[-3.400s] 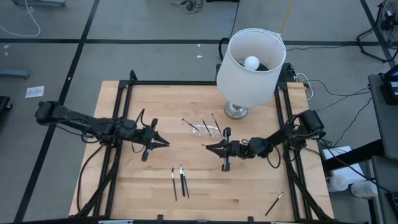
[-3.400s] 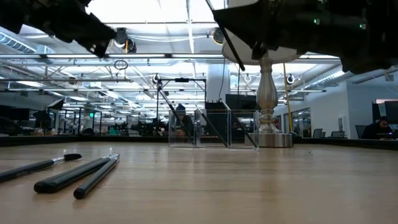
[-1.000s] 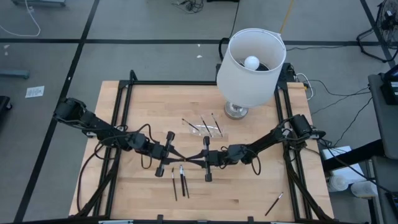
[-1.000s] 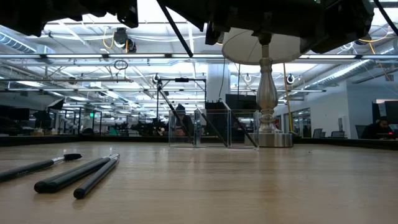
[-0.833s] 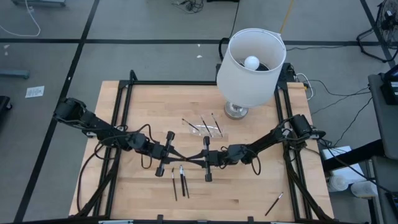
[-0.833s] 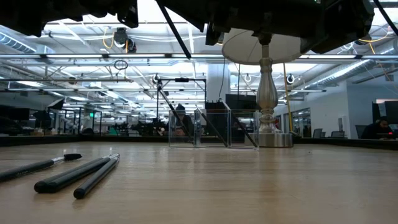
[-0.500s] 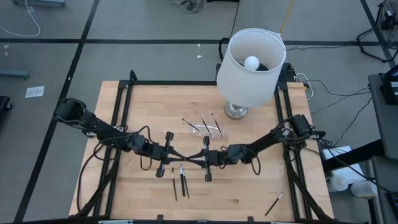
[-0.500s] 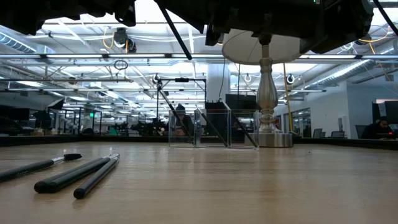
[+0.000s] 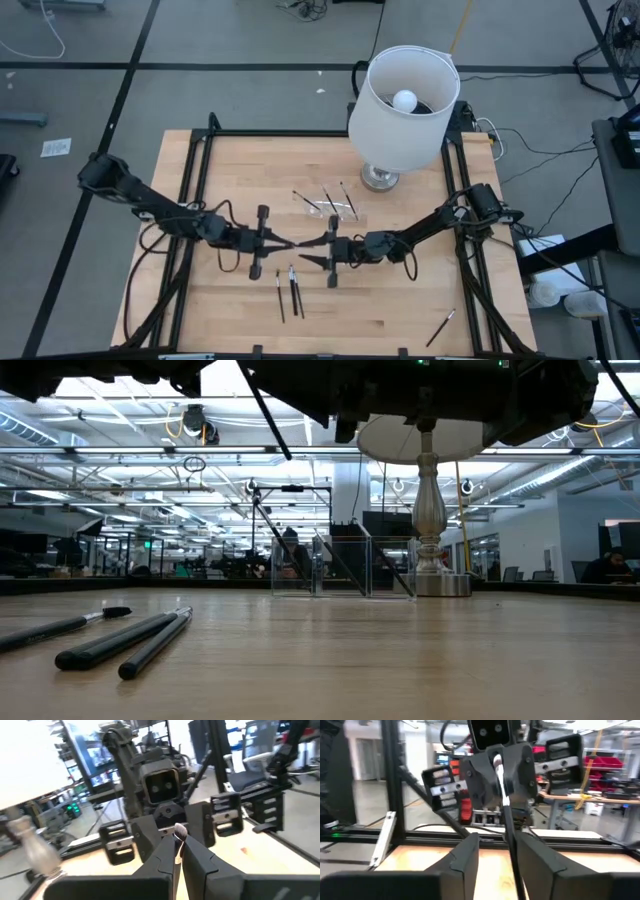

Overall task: Pick & Place Makeup Brushes
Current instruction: Put the black eyeshadow brush into the transparent organizer

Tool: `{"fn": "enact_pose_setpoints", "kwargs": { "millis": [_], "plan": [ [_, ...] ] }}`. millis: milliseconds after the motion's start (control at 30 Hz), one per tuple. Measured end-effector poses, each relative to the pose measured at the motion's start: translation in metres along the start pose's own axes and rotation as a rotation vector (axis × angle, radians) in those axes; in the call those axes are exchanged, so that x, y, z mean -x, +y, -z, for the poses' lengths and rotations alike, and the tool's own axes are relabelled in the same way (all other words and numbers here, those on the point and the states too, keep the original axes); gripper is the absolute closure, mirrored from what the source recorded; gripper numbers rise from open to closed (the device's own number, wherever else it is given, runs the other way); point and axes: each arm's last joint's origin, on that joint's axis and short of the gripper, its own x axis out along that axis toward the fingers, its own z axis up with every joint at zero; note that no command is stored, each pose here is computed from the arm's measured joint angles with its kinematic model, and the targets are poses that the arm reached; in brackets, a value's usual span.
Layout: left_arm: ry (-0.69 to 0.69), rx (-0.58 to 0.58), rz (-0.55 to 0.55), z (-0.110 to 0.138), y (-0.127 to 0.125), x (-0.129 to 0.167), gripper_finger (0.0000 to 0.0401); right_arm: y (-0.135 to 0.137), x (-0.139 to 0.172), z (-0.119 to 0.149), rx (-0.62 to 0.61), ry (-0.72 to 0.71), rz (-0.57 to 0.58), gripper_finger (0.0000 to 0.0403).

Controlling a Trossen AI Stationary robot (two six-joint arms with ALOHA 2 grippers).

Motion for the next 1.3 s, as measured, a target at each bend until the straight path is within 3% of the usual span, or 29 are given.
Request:
{"fn": "enact_pose_setpoints", "kwargs": {
  "millis": [200, 467, 600, 733, 800, 967, 1300],
  "plan": [
    [-0.025, 0.015, -0.123, -0.002, 0.012, 0.023, 0.0387, 0.001, 0.001, 0.002, -0.022, 0.02, 0.003, 0.0267],
    [-0.046, 0.063, -0.218, 0.013, 0.035, 0.048, 0.0387, 0.007, 0.003, 0.001, -0.016, 0.01, -0.01, 0.0278],
    [-0.069, 0.116, -0.263, 0.024, 0.042, 0.054, 0.0387, 0.016, 0.005, -0.001, 0.015, 0.008, -0.025, 0.031],
    [-0.115, 0.192, -0.28, 0.036, 0.047, 0.059, 0.0387, 0.023, 0.011, -0.009, 0.033, 0.034, 0.035, 0.0373],
    [-0.123, 0.218, -0.276, 0.04, 0.047, 0.059, 0.0387, 0.024, 0.013, -0.015, 0.032, 0.075, 0.082, 0.0395],
    [-0.061, 0.233, -0.317, 0.048, 0.047, 0.05, 0.0387, 0.023, 0.023, -0.025, 0.058, 0.191, 0.227, 0.0392],
    [0.052, 0.266, -0.551, 0.057, 0.043, 0.015, 0.0387, 0.024, 0.039, -0.037, 0.217, 0.334, 0.326, 0.0397]
  ]
}}
